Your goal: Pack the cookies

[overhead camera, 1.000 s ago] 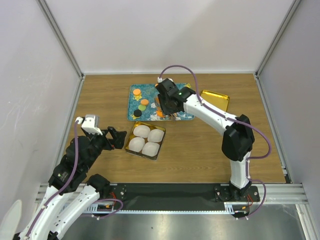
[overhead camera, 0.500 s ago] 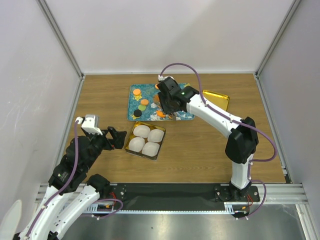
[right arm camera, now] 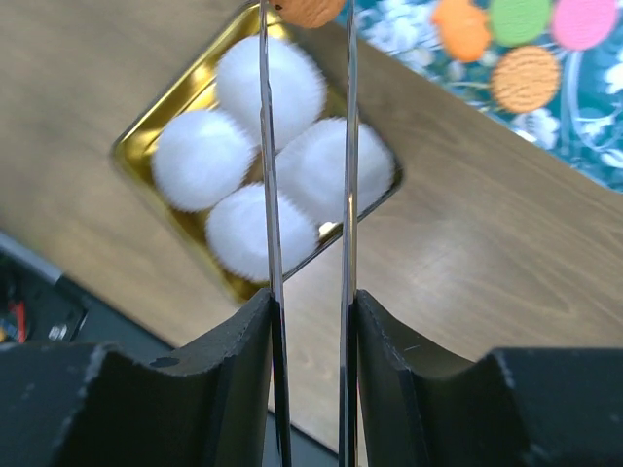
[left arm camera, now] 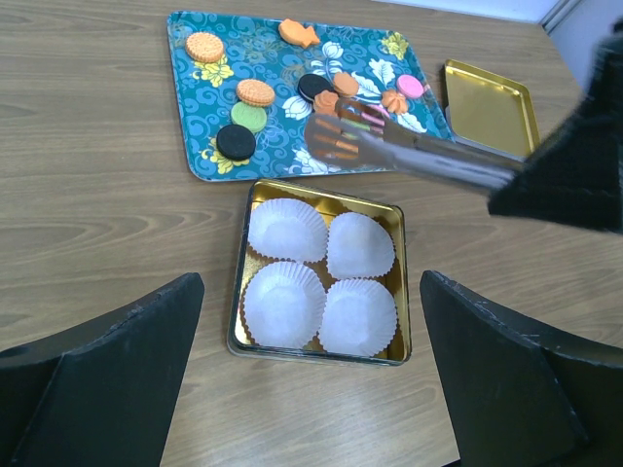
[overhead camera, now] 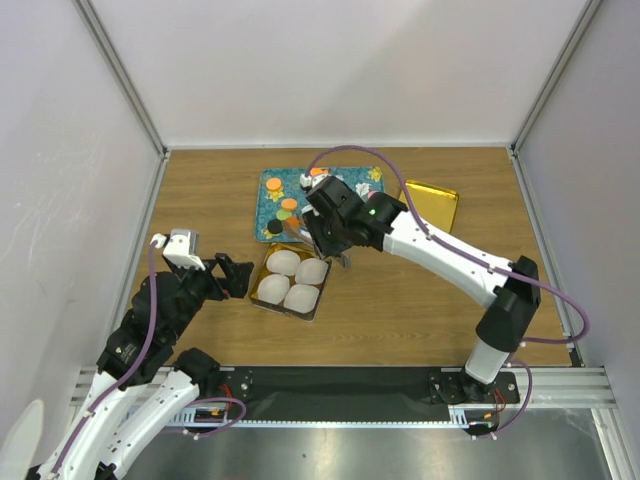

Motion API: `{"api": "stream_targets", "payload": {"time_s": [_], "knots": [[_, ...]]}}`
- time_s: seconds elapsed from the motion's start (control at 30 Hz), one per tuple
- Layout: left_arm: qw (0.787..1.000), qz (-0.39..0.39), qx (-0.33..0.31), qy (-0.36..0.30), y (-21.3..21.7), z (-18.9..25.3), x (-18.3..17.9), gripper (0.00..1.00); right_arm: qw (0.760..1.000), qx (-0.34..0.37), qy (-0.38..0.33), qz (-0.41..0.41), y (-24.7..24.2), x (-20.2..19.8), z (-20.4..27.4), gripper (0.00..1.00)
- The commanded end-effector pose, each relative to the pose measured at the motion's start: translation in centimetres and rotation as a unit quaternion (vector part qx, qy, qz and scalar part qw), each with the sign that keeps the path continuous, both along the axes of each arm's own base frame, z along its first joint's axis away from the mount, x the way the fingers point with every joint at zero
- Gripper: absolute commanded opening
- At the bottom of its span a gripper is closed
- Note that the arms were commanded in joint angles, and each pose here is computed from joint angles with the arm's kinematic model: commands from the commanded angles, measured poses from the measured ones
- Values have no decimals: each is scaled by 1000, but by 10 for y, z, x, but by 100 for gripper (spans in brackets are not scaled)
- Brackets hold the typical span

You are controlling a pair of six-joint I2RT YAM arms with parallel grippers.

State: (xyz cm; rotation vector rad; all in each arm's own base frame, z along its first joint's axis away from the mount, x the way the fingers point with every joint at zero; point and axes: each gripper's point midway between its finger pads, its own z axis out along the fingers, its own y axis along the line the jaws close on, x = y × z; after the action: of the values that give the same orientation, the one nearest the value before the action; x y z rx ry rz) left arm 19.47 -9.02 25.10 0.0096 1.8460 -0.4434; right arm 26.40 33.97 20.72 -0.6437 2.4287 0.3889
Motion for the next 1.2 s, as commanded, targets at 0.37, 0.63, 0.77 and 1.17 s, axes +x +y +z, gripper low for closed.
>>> {"api": "stream_targets", "payload": {"time_s": [0.37, 0.63, 0.77, 1.17], "knots": [[1000, 0, 5, -8, 0, 2, 4, 100, 998, -21, 24, 60, 18, -51, -23, 23], [1000, 1, 6, -6, 0, 1, 4, 100, 997, -26, 34, 62, 31, -43, -43, 24], [1000, 3, 6, -8, 1, 2, 4, 100, 998, -33, 30, 54, 30, -38, -47, 31], [1000, 2, 6, -7, 0, 1, 4, 100, 998, -18, 24, 58, 30, -39, -34, 51]]}}
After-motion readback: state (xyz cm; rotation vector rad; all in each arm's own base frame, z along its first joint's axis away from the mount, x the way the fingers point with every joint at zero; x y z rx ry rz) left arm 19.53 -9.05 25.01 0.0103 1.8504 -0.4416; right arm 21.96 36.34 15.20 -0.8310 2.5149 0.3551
